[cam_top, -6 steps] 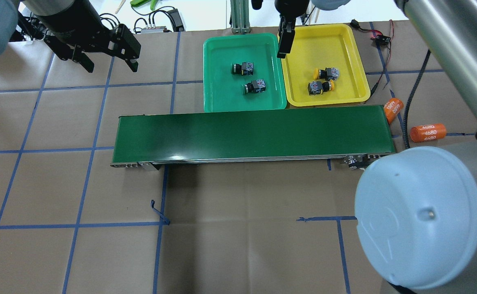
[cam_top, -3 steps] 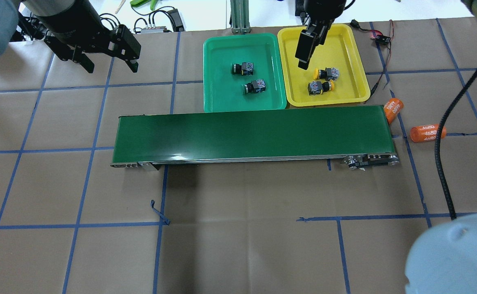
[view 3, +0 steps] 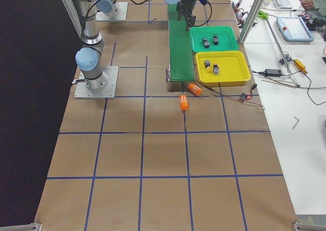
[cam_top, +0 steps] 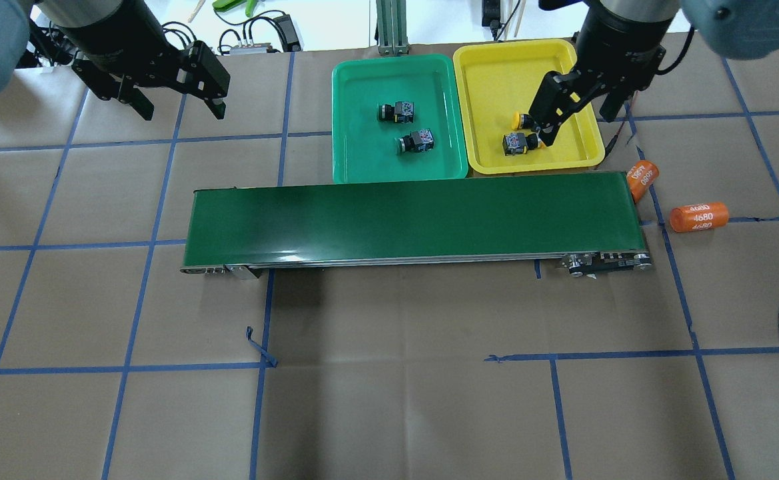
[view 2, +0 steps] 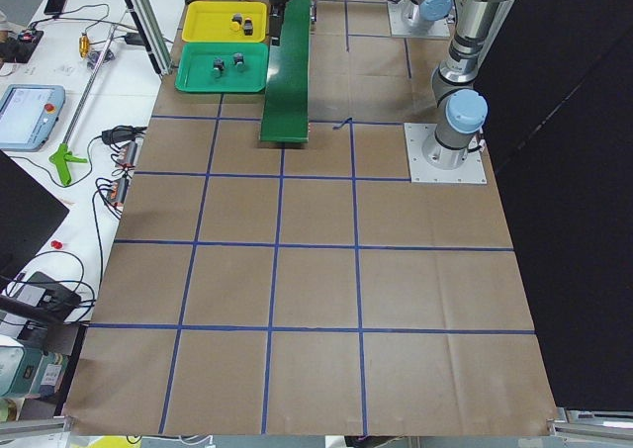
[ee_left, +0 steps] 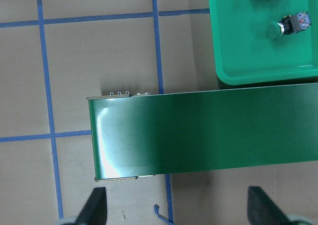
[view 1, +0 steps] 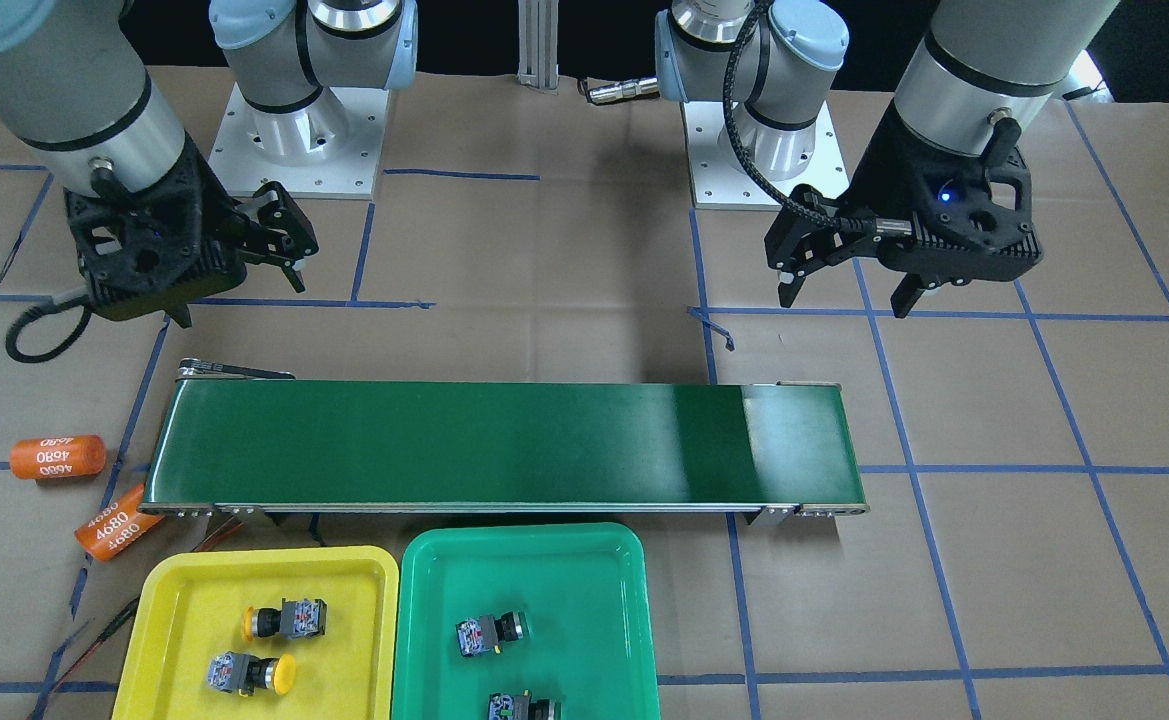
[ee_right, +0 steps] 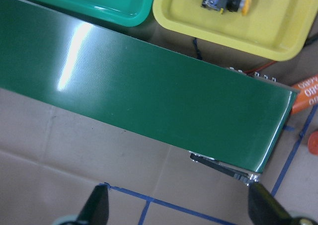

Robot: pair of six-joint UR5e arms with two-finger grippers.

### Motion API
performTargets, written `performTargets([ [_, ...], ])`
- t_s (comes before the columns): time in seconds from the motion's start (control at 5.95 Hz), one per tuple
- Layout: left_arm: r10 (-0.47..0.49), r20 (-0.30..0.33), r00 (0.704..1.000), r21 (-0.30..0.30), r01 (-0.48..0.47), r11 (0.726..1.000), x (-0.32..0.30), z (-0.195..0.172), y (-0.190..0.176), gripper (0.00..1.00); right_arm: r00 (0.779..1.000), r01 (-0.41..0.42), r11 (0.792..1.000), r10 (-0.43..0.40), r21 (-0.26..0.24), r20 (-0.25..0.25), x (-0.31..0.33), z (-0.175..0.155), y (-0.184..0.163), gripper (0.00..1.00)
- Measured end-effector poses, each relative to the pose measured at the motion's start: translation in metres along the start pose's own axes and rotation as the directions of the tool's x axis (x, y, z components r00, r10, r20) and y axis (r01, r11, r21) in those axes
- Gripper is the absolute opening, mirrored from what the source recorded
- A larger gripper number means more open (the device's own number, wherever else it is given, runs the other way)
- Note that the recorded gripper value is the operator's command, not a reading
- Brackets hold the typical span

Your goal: Sort buttons by color to trays

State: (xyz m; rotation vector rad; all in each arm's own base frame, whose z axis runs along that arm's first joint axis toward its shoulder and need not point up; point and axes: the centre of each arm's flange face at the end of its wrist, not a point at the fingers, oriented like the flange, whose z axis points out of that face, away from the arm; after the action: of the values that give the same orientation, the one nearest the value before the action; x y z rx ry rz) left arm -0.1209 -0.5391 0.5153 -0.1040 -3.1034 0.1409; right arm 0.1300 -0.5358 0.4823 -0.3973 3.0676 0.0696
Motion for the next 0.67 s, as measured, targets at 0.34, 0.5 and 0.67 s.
performTargets([
  [0.34, 0.000, 0.001, 1.000, 0.000, 0.000, 1.000, 0.000, 0.001, 0.000, 0.99, 0.937, -0.347, 0.938, 0.347, 0.011, -0.031, 0.005, -0.008, 0.012, 1.00],
  [0.5, 0.000, 0.001, 1.000, 0.000, 0.000, 1.000, 0.000, 0.000, 0.000, 0.99, 0.910, -0.410, 0.911, 0.411, 0.034, -0.050, 0.004, -0.017, 0.017, 1.00],
  [0.67, 0.000, 0.000, 1.000, 0.000, 0.000, 1.000, 0.000, 0.000, 0.000, 0.99, 0.902, -0.426, 0.903, 0.428, 0.047, -0.053, 0.002, -0.022, 0.020, 1.00],
])
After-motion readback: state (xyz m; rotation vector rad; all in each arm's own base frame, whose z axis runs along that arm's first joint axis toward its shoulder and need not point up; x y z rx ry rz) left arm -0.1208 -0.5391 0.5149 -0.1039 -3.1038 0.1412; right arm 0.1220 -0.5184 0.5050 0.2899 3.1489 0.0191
